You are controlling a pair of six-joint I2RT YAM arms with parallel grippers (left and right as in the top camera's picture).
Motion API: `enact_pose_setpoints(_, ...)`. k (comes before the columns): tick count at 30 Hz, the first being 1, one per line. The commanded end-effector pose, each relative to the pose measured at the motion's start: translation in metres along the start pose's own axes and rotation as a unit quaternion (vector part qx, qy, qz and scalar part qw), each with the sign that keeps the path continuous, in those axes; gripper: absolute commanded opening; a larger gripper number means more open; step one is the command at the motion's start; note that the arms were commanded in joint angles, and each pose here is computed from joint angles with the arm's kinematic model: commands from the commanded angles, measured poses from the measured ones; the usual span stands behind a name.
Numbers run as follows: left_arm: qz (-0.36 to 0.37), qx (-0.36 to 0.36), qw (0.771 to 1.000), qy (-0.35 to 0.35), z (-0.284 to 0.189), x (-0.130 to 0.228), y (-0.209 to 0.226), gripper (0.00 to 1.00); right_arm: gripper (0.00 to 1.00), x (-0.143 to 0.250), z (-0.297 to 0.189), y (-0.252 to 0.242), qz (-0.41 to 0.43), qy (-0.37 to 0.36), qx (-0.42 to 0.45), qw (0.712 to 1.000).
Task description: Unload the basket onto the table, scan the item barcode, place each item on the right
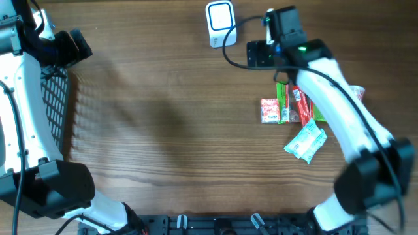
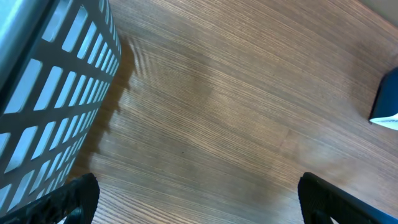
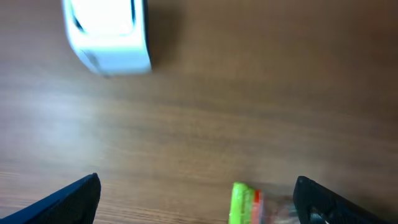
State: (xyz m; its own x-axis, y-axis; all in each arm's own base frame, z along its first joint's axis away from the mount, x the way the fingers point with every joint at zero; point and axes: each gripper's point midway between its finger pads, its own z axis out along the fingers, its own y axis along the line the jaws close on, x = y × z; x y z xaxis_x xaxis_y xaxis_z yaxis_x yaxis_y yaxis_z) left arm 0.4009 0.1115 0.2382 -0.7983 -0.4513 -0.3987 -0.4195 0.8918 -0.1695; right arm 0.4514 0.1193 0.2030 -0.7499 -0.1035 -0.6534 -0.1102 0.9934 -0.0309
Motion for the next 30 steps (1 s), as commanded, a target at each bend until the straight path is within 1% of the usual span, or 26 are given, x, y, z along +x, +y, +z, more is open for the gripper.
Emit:
enact_pose_setpoints(1,0.001,0.005,1.000,0.001,0.000,0.000,0.000,1.00,1.00,-0.051,-0.112,-0.011,0.019,-0.135,-0.018,0.990)
enact_pose_setpoints(2,0.000,0.005,1.000,0.001,0.000,0.000,0.000,1.00,1.00,-0.055,-0.128,-0.013,0.022,-0.153,-0.020,0.988)
enact_pose_setpoints(5,0.001,0.005,1.000,0.001,0.000,0.000,0.000,1.00,1.00,-0.065,-0.208,-0.025,0.036,-0.238,-0.032,0.970)
enact_pose_setpoints(7,0.001,0.005,1.000,0.001,0.000,0.000,0.000,1.00,1.00,-0.063,-0.259,-0.035,0.044,-0.290,-0.034,0.955)
enact_pose_setpoints(8,0.001,0.005,1.000,0.001,0.000,0.000,0.000,1.00,1.00,-0.059,-0.277,-0.038,0.048,-0.305,-0.035,0.950)
enact_pose_setpoints(11,0.001,0.005,1.000,0.001,0.000,0.000,0.000,1.00,1.00,-0.040,-0.340,-0.051,0.057,-0.367,-0.043,0.927)
enact_pose_setpoints(12,0.001,0.005,1.000,0.001,0.000,0.000,0.000,1.00,1.00,-0.035,-0.351,-0.056,0.059,-0.380,-0.038,0.922)
enact_pose_setpoints(15,0.001,0.005,1.000,0.001,0.000,0.000,0.000,1.00,1.00,0.008,-0.389,-0.070,0.048,-0.417,-0.027,0.907)
enact_pose_setpoints(19,0.000,0.005,1.000,0.001,0.000,0.000,0.000,1.00,1.00,0.059,-0.395,-0.078,0.052,-0.433,-0.030,0.899)
enact_pose_setpoints(20,0.001,0.005,1.000,0.001,0.000,0.000,0.000,1.00,1.00,0.075,-0.391,-0.080,0.054,-0.440,-0.030,0.896)
enact_pose_setpoints(23,0.001,0.005,1.000,0.001,0.000,0.000,0.000,1.00,1.00,0.106,-0.371,-0.085,0.066,-0.453,-0.020,0.889)
enact_pose_setpoints(25,0.001,0.005,1.000,0.001,0.000,0.000,0.000,1.00,1.00,0.115,-0.353,-0.088,0.090,-0.469,-0.015,0.879)
enact_pose_setpoints(27,0.001,0.005,1.000,0.001,0.000,0.000,0.000,1.00,1.00,0.116,-0.337,-0.089,0.114,-0.495,-0.017,0.861)
enact_pose_setpoints(28,0.000,0.005,1.000,0.001,0.000,0.000,0.000,1.00,1.00,0.113,-0.332,-0.087,0.114,-0.515,-0.024,0.849)
enact_pose_setpoints(30,0.001,0.005,1.000,0.001,0.000,0.000,0.000,1.00,1.00,0.105,-0.328,-0.079,0.102,-0.568,-0.047,0.815)
